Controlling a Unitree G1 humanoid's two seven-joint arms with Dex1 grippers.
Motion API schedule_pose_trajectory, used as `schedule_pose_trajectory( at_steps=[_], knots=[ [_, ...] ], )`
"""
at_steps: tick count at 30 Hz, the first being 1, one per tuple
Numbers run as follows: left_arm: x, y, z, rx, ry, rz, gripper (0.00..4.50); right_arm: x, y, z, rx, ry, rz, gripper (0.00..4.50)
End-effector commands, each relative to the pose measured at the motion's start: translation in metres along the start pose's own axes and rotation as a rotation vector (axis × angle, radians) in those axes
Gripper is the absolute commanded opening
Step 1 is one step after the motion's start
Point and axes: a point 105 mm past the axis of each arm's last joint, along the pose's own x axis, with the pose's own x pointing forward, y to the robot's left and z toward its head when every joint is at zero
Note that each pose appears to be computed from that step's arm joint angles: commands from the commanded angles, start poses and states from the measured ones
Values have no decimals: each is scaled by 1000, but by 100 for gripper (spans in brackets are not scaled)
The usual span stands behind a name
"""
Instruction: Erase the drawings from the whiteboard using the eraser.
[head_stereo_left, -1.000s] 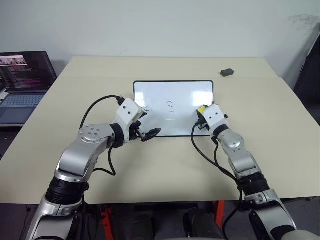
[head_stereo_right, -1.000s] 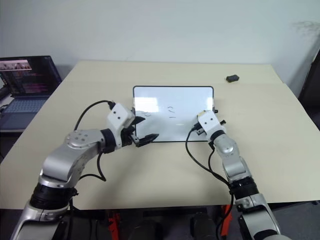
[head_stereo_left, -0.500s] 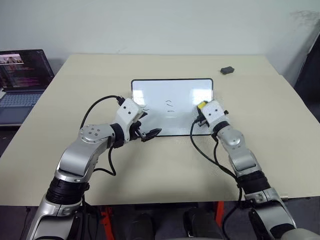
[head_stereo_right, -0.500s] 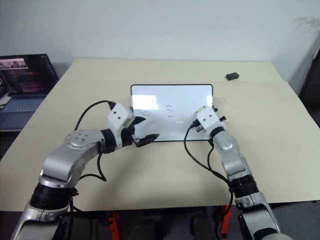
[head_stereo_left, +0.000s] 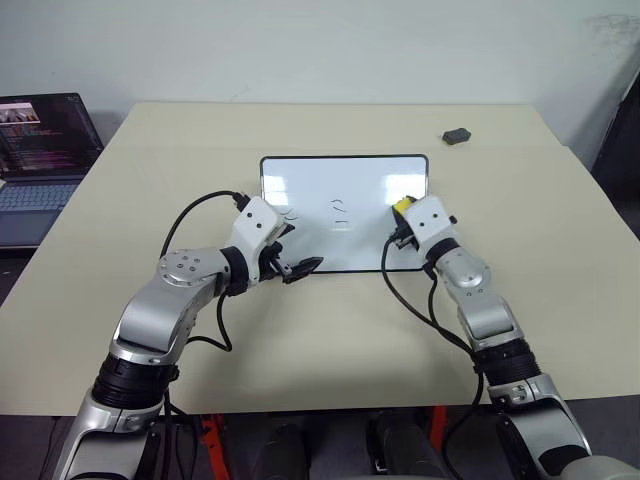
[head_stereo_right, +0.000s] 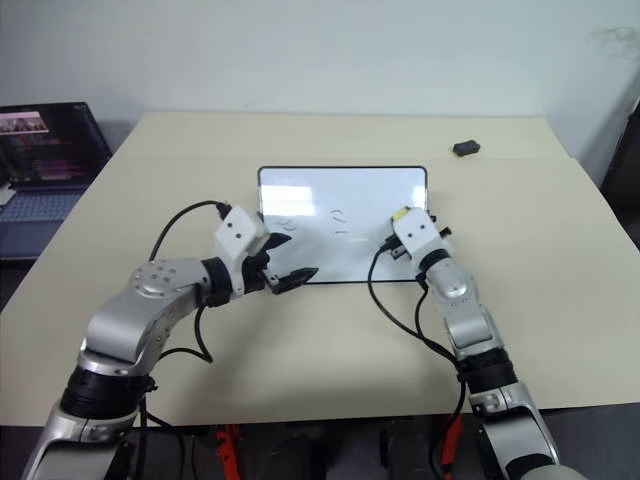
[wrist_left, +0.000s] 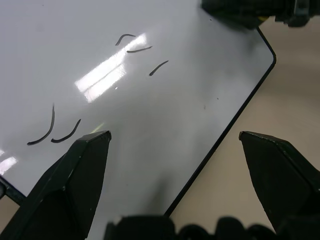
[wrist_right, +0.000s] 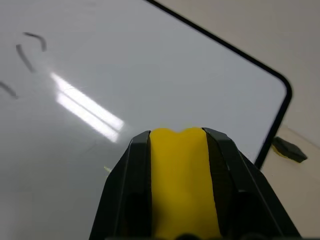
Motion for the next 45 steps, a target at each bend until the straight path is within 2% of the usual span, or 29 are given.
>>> schedule_pose_trajectory(
  at_steps=[1,6,11,15,19,21,24,29,36,41,45],
  knots=[
    [-4,1,15,42,-51,5,450,-6,20,-26,1,115,95,115],
    [-3,0,15,41,-52,4,450,-6,21,-21,-35,108,125,115],
    [-3,1,15,38,-57,13,450,-7,-9,11,30,-49,-16,115],
    [-6,3,13,7,-68,37,450,-23,-31,34,194,-166,-66,114],
    [-13,8,14,-88,-125,109,450,-51,-24,46,402,-236,69,114],
    [-20,15,13,-138,-159,170,450,-65,-17,44,435,-226,131,114],
    [-30,16,8,-168,-194,227,450,-79,-15,32,436,-181,158,114],
    [-37,10,-4,-198,-187,312,450,-86,-19,19,383,-144,161,114],
    [-46,14,-14,-201,-157,422,450,-78,-14,18,192,-156,233,114],
    [-51,19,-15,-187,-150,448,450,-74,-3,16,151,-182,298,114],
    [-51,20,-13,-173,-150,433,450,-68,-5,30,176,-255,273,114]
  ],
)
